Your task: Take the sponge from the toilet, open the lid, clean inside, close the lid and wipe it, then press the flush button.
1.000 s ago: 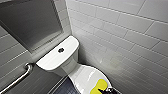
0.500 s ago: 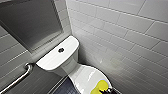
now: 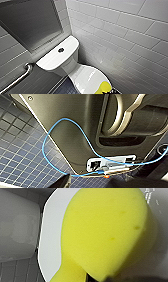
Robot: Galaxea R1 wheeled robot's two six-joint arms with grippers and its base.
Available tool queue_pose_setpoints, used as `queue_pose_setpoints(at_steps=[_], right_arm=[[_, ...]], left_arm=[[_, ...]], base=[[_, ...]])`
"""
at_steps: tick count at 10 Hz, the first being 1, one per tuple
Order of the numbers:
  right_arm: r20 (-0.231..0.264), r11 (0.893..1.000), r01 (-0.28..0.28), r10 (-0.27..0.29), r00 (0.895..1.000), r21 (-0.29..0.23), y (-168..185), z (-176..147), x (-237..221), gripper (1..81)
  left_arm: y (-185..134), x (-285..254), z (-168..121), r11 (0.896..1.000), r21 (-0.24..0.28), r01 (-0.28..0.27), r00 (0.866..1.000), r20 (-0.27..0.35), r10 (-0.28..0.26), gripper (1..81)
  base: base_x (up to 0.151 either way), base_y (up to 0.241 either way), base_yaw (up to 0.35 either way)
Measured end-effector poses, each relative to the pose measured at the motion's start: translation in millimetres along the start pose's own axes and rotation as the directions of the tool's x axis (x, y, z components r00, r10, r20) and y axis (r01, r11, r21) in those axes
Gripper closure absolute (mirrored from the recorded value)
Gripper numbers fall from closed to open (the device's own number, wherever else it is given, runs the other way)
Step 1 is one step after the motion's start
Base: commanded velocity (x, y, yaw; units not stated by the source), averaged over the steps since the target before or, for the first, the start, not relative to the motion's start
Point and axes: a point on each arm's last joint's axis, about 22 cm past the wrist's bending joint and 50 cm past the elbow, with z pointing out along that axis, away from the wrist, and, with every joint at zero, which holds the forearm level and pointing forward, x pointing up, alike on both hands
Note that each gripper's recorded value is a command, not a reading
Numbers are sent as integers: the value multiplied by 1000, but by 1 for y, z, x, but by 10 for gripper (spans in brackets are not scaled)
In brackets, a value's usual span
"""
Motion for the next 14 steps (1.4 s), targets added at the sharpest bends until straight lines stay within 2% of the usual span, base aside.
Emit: queue_pose_setpoints(at_steps=[3, 5, 7, 8, 10, 12, 14], right_arm=[[-11, 998, 8, -8, 1000, 67, -22, -41, 30, 811], [-22, 999, 10, -9, 1000, 39, -1, -83, 40, 811], [18, 999, -32, 33, 999, -32, 39, -119, 2, 811], [43, 995, -54, 58, 997, -84, 66, -142, -23, 811], [54, 981, -66, 77, 996, -185, 114, -191, -42, 811], [69, 967, -76, 95, 993, -243, 142, -214, -68, 811], [117, 944, -68, 112, 987, -324, 179, -245, -114, 811]], left_arm=[[13, 16, 4, 1000, -16, -10, 1000, -19, 9, 10], [12, 25, 4, 1000, -15, -14, 1000, -28, 14, 10], [13, 32, 5, 1000, -17, -17, 999, -36, 17, 10], [14, 37, 5, 1000, -18, -19, 999, -43, 19, 10], [24, 44, 6, 999, -42, -21, 998, -55, 19, 10], [36, 53, 5, 997, -77, -25, 998, -66, 20, 10], [38, 71, 0, 994, -100, -34, 996, -87, 25, 10]], base=[[0, 0, 0], [0, 0, 0], [0, 0, 0], [0, 0, 0], [0, 0, 0], [0, 0, 0], [0, 0, 0]])
